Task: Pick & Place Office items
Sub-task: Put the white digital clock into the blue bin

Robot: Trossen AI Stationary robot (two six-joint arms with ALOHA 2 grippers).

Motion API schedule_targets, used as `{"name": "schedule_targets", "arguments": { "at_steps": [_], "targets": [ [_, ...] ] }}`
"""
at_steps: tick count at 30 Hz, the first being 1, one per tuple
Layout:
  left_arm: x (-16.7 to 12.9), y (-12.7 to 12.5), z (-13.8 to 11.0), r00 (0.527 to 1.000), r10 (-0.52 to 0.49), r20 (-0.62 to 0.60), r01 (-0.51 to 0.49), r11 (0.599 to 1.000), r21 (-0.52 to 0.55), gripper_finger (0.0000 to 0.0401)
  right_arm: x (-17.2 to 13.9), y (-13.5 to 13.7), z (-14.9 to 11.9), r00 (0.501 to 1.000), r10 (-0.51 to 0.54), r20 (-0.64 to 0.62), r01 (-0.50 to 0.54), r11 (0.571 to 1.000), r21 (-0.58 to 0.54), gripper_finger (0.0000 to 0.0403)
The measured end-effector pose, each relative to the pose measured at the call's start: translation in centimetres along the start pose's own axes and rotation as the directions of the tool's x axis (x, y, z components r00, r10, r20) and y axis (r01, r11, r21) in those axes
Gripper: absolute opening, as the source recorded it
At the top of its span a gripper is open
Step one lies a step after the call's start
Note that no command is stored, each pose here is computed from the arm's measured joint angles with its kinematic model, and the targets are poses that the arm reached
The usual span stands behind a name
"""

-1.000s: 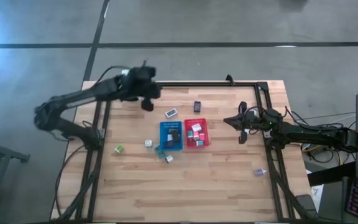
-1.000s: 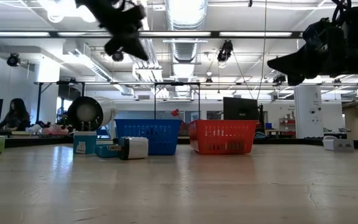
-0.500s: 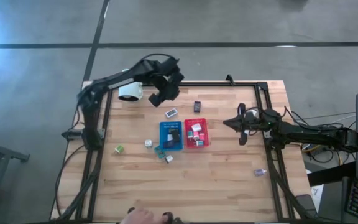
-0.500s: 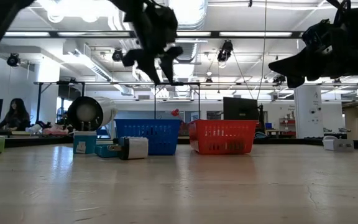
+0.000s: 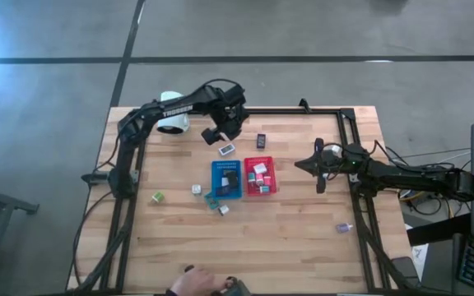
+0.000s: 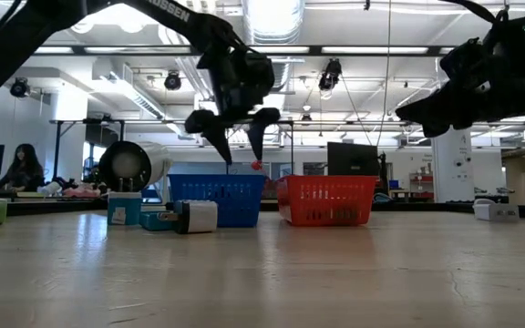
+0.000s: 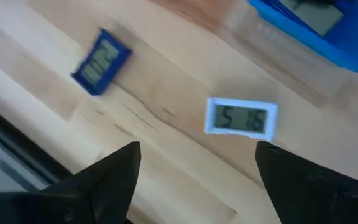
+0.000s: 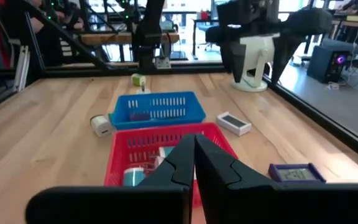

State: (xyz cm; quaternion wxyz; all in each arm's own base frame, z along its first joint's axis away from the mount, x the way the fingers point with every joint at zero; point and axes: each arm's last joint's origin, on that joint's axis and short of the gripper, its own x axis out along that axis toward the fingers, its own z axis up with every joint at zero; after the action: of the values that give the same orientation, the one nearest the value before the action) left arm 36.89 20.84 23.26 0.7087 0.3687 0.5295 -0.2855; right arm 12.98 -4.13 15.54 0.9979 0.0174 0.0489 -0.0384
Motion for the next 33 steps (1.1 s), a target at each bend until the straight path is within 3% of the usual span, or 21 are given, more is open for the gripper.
{"name": "schedule_targets", "arguments": {
  "at_steps": [6, 14, 33],
  "targets": [
    [1.8, 0.2, -0.1, 0.993, -0.033, 0.117, 0.034, 0.999, -0.012, 0.0323, 0.1, 0.0, -0.1, 1.0, 0.001, -0.009, -0.001, 1.0, -0.002, 0.0008],
    [4.5, -1.1, -0.8, 0.989, -0.122, 0.085, 0.125, 0.992, -0.034, 0.0324, 0.1, 0.0, -0.2, 1.0, 0.005, -0.02, -0.005, 1.0, 0.002, 0.0008],
    [7.8, -2.5, -1.3, 0.995, -0.091, 0.051, 0.091, 0.996, 0.002, 0.0339, 0.2, 0.0, -0.3, 1.0, 0.005, -0.024, -0.005, 1.0, 0.006, 0.0008]
  ]
}}
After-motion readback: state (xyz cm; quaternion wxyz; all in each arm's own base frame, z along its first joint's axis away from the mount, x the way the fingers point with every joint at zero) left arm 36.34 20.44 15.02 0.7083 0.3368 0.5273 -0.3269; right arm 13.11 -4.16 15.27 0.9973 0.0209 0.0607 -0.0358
